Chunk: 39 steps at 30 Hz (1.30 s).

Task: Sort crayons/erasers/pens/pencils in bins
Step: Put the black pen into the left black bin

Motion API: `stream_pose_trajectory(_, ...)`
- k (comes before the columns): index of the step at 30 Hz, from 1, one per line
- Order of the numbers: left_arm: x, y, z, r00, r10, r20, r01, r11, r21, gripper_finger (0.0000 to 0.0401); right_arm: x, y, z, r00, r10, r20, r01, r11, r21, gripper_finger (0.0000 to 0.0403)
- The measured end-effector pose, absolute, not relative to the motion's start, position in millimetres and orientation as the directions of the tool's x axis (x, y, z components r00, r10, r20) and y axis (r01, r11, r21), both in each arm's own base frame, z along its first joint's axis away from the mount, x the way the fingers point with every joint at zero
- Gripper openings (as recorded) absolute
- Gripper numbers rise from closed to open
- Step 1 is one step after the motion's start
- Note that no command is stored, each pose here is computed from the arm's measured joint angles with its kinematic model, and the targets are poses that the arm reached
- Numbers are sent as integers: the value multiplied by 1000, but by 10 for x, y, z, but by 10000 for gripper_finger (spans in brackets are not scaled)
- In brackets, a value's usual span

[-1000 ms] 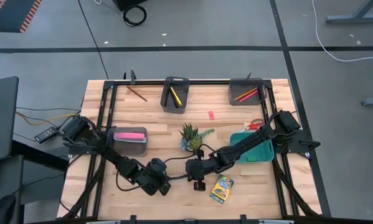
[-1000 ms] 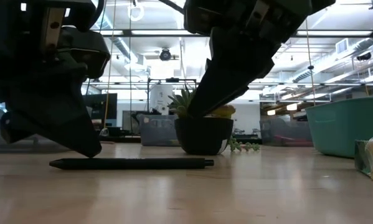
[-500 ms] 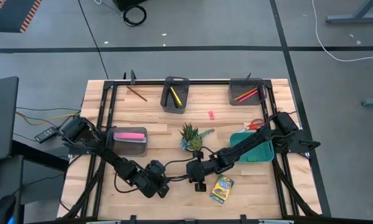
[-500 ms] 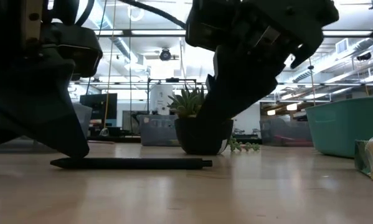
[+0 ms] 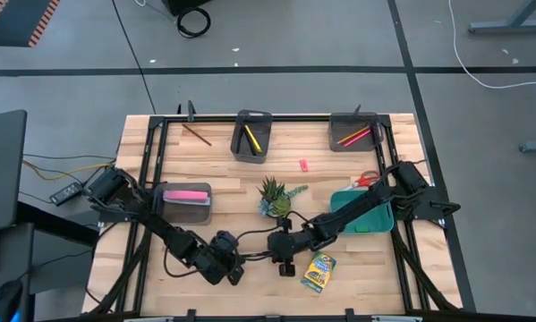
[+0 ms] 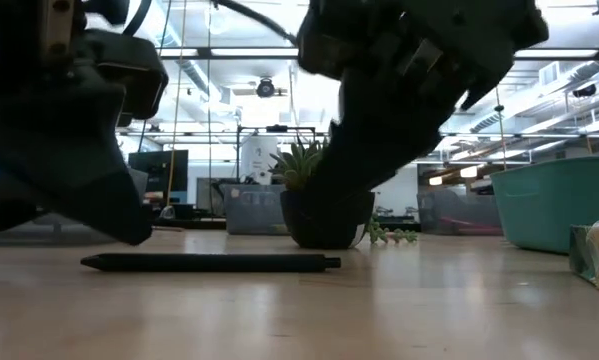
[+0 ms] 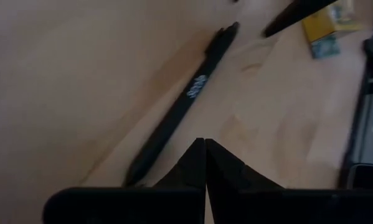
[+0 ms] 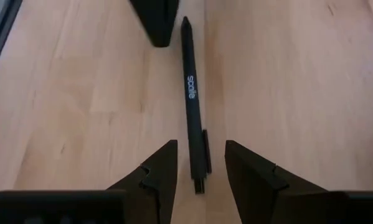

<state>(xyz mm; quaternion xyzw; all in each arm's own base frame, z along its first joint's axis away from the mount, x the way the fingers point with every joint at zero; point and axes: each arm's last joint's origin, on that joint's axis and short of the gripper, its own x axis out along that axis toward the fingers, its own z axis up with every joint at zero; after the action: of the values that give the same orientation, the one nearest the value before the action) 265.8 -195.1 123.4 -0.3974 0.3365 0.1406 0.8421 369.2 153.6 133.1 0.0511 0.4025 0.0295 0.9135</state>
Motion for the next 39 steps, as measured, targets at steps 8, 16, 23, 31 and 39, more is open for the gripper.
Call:
stream_pose_trajectory(8,2689,-1969,1275,768,-39,-639,-483,620,-618,19,3732,1568,1072,647,107,-755,4,990,143,141)
stream_pose_trajectory(16,2693,-1948,1275,779,8,-627,-502,607,-616,7,3726,1583,1062,646,100,-757,14,990,143,140)
stream_pose_trajectory(23,2701,-1817,1219,728,76,-681,-569,621,-539,22,3676,1671,1047,638,96,-764,-26,994,103,78)
stream_pose_trajectory(31,2699,-1753,1171,645,-8,-764,-577,651,-493,8,3662,1719,963,604,148,-783,-56,988,143,46)
stream_pose_trajectory(39,2579,-1885,1271,618,-115,-778,-527,673,-519,20,3595,1668,1197,595,149,-790,-60,988,142,42)
